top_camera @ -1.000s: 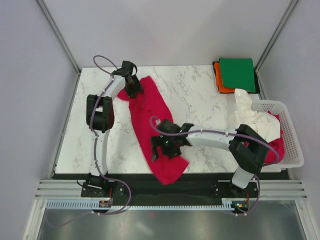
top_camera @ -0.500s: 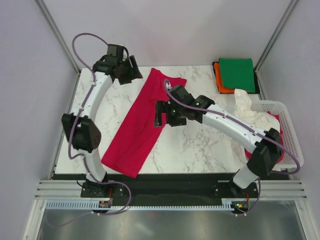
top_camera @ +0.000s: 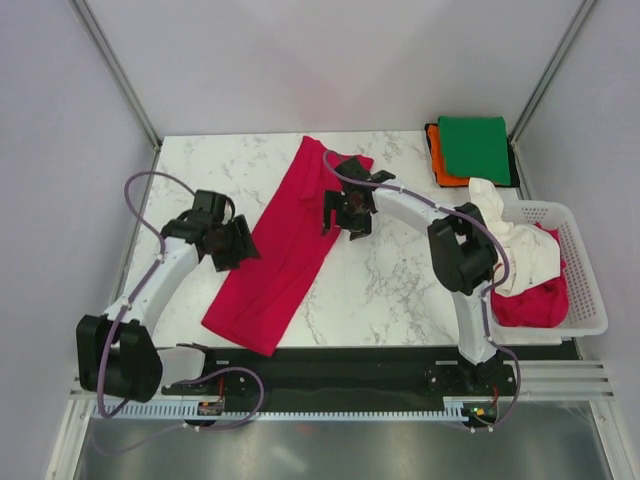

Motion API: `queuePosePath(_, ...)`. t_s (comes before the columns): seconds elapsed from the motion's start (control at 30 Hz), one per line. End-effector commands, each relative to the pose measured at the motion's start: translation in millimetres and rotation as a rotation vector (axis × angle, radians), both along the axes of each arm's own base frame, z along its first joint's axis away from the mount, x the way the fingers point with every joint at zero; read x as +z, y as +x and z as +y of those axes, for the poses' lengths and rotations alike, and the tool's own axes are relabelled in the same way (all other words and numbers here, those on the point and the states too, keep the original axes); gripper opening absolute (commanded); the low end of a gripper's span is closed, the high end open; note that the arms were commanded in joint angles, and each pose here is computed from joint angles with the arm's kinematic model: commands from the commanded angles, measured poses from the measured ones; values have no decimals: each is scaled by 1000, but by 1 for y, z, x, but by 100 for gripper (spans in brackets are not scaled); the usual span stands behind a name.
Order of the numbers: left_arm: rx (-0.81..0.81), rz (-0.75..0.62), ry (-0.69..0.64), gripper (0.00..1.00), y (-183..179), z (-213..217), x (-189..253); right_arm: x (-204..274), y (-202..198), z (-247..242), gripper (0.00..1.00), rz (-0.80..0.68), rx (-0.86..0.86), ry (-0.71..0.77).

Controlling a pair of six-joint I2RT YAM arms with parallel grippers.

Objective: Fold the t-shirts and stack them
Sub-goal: Fold the tshirt

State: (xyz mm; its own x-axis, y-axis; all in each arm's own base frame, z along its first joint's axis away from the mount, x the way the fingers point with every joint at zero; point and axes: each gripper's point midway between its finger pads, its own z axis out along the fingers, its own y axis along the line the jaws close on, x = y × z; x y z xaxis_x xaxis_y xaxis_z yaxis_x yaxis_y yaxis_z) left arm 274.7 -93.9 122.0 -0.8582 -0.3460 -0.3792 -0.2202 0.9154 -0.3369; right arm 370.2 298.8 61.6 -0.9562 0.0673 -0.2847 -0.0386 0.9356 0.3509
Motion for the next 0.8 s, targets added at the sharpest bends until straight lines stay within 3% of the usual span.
queuePosePath(0.0, 2, -103, -99, 65, -9, -11, 19, -11, 34, 7, 84, -41, 3, 8)
queuePosePath(0.13, -4, -128, -139, 64, -32, -13, 19, -37, 64, -4, 62, -46, -33, -39)
queuePosePath(0.27, -15, -153, -193, 63, -47, -18, 28, -45, 97, -10, 28, -109, -46, -100)
queuePosePath(0.4, -16, -151, -228, 63, -58, -22, 25, -49, 147, -26, 23, -267, 6, -277)
queuePosePath(0.43, -10, -145, -233, 62, -60, -22, 23, -27, 168, -22, 25, -351, 13, -281)
queuePosePath(0.47, -10, -142, -230, 62, -61, -21, 21, -23, 179, -24, 44, -389, 19, -310)
queuePosePath(0.53, -21, -131, -225, 62, -64, -21, 18, -17, 196, -35, 70, -458, 39, -407)
queuePosePath(0.57, -24, -123, -225, 62, -65, -21, 17, -15, 198, -42, 87, -460, 24, -424)
queuePosePath(0.67, -18, -123, -220, 62, -68, -20, 15, 7, 185, -48, 94, -460, 12, -418)
queuePosePath(0.7, -13, -125, -220, 62, -68, -19, 15, 41, 180, -47, 94, -500, -4, -377)
queuePosePath(0.73, -8, -122, -221, 62, -68, -19, 15, 28, 162, -52, 94, -447, -3, -378)
queuePosePath(0.77, -4, -118, -217, 62, -68, -18, 13, 64, 150, -52, 95, -480, -20, -333)
